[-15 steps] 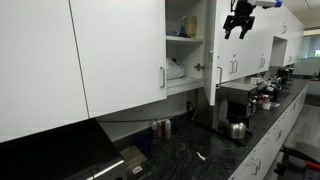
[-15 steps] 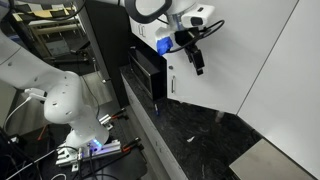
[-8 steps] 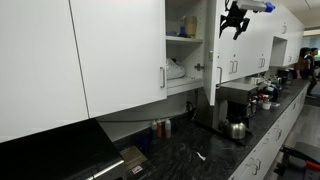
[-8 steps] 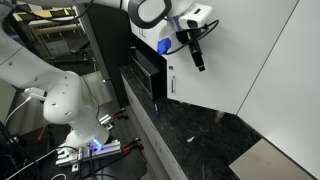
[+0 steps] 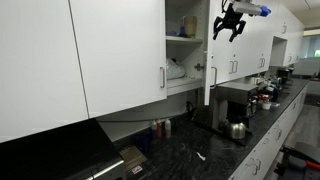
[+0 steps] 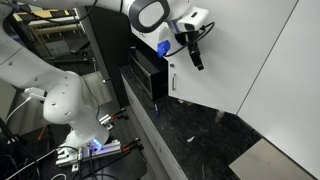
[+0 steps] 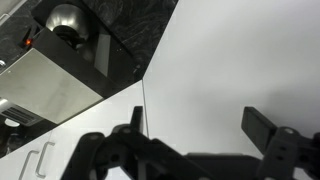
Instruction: Close the cabinet door
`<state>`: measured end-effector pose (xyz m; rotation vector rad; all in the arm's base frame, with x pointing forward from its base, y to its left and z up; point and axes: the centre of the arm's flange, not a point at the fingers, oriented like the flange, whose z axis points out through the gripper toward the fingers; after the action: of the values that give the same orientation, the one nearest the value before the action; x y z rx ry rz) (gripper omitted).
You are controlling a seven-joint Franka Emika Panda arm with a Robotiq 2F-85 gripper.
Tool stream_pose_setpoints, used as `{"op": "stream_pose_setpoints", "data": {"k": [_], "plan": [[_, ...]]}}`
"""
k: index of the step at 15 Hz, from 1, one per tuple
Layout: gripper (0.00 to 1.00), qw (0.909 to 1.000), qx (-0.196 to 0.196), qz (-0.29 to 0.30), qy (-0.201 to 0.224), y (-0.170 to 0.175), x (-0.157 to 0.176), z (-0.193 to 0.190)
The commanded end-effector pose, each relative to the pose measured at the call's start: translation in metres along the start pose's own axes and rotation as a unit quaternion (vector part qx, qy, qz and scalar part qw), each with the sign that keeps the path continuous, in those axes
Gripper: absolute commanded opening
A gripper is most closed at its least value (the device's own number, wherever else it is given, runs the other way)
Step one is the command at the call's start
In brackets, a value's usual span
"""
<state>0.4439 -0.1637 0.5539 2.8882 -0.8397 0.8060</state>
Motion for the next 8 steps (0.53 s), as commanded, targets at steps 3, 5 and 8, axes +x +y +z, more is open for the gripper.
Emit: {"op": "stream_pose_setpoints", "data": {"k": [3,5,8], "plan": [[1.00,0.9987,0.007,-0.045,0.025,-0.045,-0.016,0.024],[1.00,0.9970,0.006,-0.067,0.039,-0.062,-0.021,0.030],[1.00,0.9935,0.002,-0.094,0.065,-0.083,-0.028,0.039]]}}
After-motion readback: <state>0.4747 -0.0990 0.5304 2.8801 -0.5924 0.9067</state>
